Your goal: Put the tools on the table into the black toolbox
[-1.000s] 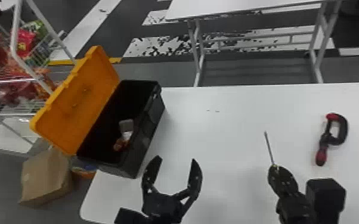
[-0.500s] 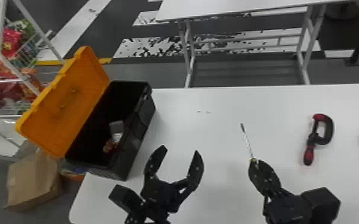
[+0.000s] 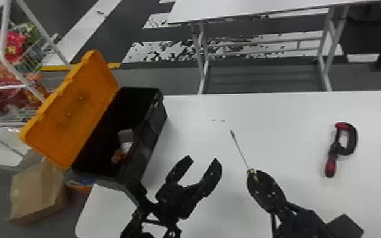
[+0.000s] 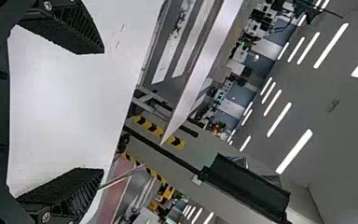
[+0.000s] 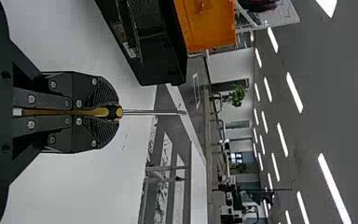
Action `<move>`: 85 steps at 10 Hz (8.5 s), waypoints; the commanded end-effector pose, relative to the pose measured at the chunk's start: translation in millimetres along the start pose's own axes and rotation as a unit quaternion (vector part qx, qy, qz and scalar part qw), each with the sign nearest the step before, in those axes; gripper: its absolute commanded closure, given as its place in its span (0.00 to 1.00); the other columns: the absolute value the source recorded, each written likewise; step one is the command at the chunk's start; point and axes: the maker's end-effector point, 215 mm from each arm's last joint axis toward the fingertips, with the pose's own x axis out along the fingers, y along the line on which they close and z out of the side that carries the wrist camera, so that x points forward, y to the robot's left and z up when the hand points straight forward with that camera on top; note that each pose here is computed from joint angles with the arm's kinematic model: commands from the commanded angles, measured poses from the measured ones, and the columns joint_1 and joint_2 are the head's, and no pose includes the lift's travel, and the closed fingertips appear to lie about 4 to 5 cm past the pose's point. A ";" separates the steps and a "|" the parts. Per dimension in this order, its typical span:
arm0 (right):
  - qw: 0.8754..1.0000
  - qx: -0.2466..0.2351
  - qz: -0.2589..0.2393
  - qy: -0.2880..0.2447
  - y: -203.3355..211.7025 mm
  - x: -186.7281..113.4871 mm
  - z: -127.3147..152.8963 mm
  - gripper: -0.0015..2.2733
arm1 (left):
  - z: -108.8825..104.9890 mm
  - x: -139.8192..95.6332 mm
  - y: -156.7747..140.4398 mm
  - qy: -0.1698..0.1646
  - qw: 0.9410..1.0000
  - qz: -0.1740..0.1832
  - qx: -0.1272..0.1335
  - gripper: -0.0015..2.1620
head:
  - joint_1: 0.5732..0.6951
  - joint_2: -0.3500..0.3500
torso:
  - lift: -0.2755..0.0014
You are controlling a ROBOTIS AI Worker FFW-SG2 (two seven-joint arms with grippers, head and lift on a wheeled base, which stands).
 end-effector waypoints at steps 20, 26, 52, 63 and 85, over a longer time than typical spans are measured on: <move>0.997 -0.016 0.081 0.014 32.9 2.1 -14.0 0.99 | -15.6 9.4 -68.3 0.099 0.961 -0.140 -0.216 0.76 | 1.00 0.87 | 0.72; 0.998 -0.003 0.054 0.009 20.7 1.4 -12.4 0.36 | -17.6 9.7 -63.7 0.105 0.965 -0.137 -0.197 0.99 | 1.00 0.85 | 0.72; 0.996 0.026 -0.087 -0.015 -92.6 -89.9 -16.3 0.06 | 223.2 -79.4 182.6 -0.142 0.978 0.142 0.053 0.01 | 1.00 1.00 | 0.72; 0.983 0.023 -0.178 0.045 -205.0 -137.4 -16.6 0.06 | 119.9 -44.9 39.3 -0.160 0.967 0.085 0.177 0.01 | 1.00 0.72 | 0.72; 0.930 0.073 -0.172 0.316 -389.9 -178.6 -50.0 0.06 | 16.8 -51.1 1.5 -0.077 0.976 0.058 0.194 0.02 | 1.00 0.05 | 0.72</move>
